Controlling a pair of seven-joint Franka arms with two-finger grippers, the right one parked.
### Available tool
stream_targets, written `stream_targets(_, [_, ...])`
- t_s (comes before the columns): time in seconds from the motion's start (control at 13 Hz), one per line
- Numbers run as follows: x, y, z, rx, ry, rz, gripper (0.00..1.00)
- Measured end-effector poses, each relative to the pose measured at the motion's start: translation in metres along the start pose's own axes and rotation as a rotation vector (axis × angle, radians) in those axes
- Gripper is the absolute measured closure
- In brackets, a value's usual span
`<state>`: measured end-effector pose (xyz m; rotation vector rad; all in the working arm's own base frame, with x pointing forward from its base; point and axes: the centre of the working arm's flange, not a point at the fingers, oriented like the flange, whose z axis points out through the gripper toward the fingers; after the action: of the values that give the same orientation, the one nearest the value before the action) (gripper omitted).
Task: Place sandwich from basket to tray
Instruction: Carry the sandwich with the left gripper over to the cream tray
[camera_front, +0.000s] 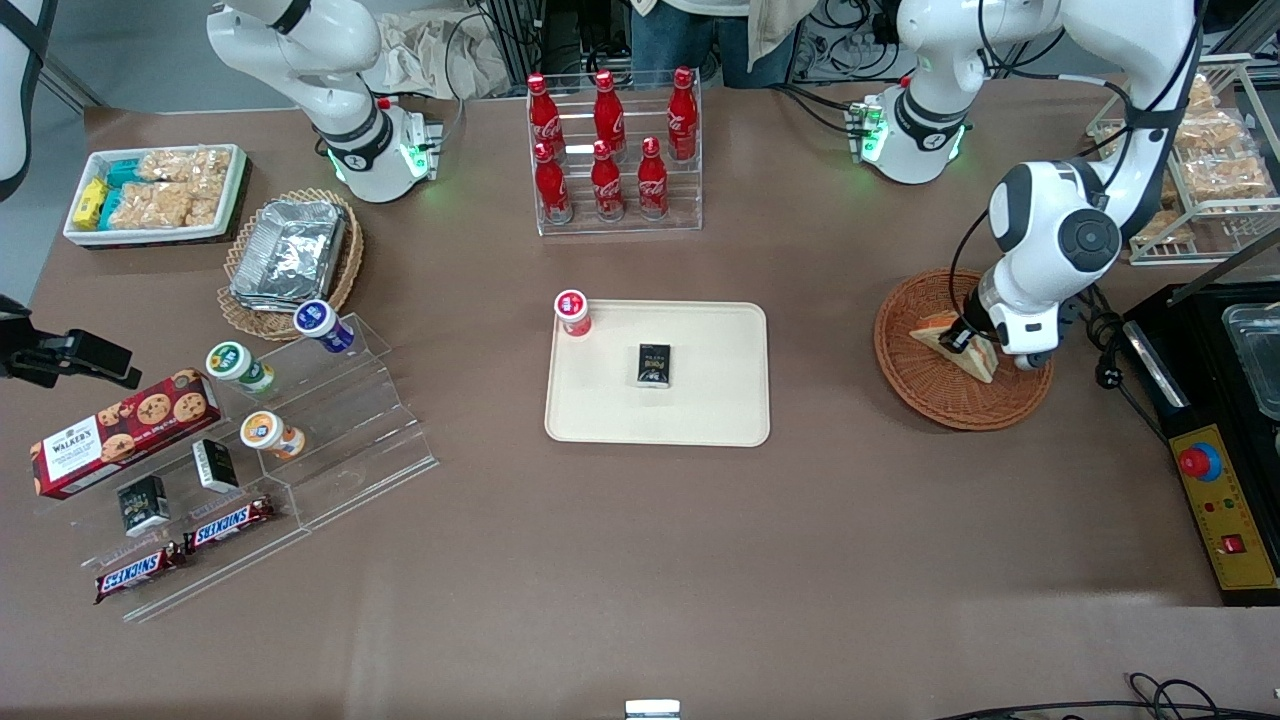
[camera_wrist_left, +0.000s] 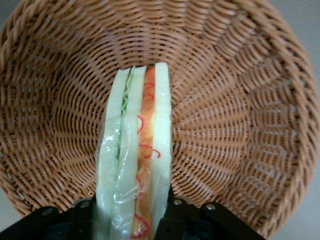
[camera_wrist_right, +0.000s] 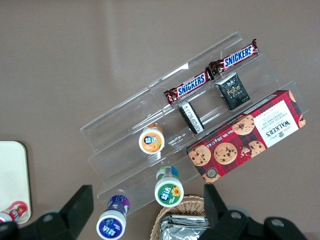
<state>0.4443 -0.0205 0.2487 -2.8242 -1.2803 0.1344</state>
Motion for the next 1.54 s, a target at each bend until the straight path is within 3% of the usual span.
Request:
stream_targets(0.15, [-0.001, 0.012, -0.03, 0.012, 0.003, 0.049, 0.63])
stream_targets(0.31, [-0.012, 0.036, -0.085, 0.069, -0.025, 0.132, 0.66])
stream_targets(0.46, [-0.028, 0.066, -0.149, 0.124, -0.067, 0.22, 0.76])
stream_targets(0.69, [-0.077, 0.115, -0.209, 0.081, -0.05, 0.348, 0.79])
stream_targets(0.92, [-0.147, 0.155, -0.215, 0.021, -0.06, 0.575, 0.79])
stream_targets(1.08, [-0.194, 0.18, -0.207, 0.01, -0.014, 0.724, 0.79])
stream_targets(1.23, [-0.226, 0.202, -0.188, 0.036, 0.062, 0.861, 0.79])
stream_targets(1.54, [-0.229, 0.236, -0.116, -0.02, 0.074, 0.965, 0.79])
